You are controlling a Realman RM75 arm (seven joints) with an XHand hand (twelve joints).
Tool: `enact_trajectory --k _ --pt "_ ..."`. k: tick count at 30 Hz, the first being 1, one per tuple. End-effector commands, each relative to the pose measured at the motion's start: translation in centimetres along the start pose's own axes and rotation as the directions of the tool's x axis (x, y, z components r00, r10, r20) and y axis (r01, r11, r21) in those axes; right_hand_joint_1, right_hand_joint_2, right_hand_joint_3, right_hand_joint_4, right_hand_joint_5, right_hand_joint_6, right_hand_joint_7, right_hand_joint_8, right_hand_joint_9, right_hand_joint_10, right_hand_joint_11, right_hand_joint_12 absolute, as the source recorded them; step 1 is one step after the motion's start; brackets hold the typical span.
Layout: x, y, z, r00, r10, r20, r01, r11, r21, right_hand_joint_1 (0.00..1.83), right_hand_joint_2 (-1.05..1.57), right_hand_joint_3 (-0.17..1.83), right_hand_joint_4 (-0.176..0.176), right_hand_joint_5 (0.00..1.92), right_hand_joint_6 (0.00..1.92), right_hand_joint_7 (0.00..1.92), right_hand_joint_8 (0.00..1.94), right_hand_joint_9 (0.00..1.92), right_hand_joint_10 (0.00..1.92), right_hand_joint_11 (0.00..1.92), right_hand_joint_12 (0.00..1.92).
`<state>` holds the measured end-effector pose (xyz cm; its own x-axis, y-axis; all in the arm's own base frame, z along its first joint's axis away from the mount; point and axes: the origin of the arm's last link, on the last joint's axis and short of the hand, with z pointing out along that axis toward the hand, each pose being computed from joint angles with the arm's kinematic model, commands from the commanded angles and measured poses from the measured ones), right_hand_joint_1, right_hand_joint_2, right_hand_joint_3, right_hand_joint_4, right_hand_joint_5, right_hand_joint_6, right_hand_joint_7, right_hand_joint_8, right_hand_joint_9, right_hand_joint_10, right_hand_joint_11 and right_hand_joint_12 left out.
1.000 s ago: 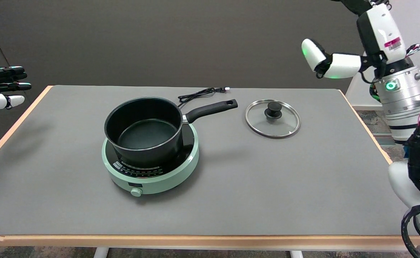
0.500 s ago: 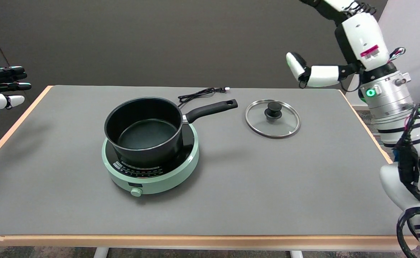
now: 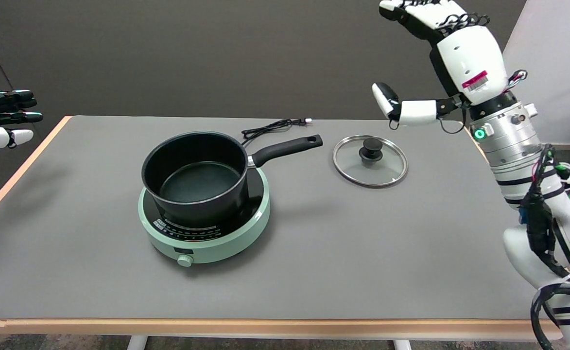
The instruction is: Pick up the pot.
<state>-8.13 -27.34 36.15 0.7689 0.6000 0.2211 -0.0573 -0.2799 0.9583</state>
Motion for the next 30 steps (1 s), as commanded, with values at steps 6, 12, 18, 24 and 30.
enact_trajectory --k 6,12,18,24,30 --pt "-1.2 -1.1 0.0 0.997 -0.068 0.022 0.067 0.998 0.015 0.87 0.53 0.99 -0.015 0.47 0.2 0.5 0.18 0.44 0.33 0.32 0.75" --pt "-1.8 -1.4 -0.2 0.996 -0.085 0.035 0.084 0.996 0.021 0.87 0.53 0.99 -0.015 0.47 0.2 0.5 0.18 0.44 0.33 0.32 0.75" --pt "-2.3 -1.3 -0.3 0.995 -0.09 0.051 0.09 0.996 0.017 1.31 -0.82 0.9 -0.17 0.02 0.02 0.02 0.02 0.02 0.02 0.02 0.02" --pt "-3.4 -1.5 -0.5 0.995 -0.065 0.08 0.064 0.998 0.015 1.31 -0.83 0.91 -0.167 0.02 0.02 0.02 0.02 0.02 0.02 0.02 0.02" --pt "-4.5 -2.2 -0.6 0.994 -0.039 0.107 0.036 0.999 0.023 1.32 -0.83 0.91 -0.165 0.02 0.02 0.02 0.02 0.02 0.02 0.02 0.02"
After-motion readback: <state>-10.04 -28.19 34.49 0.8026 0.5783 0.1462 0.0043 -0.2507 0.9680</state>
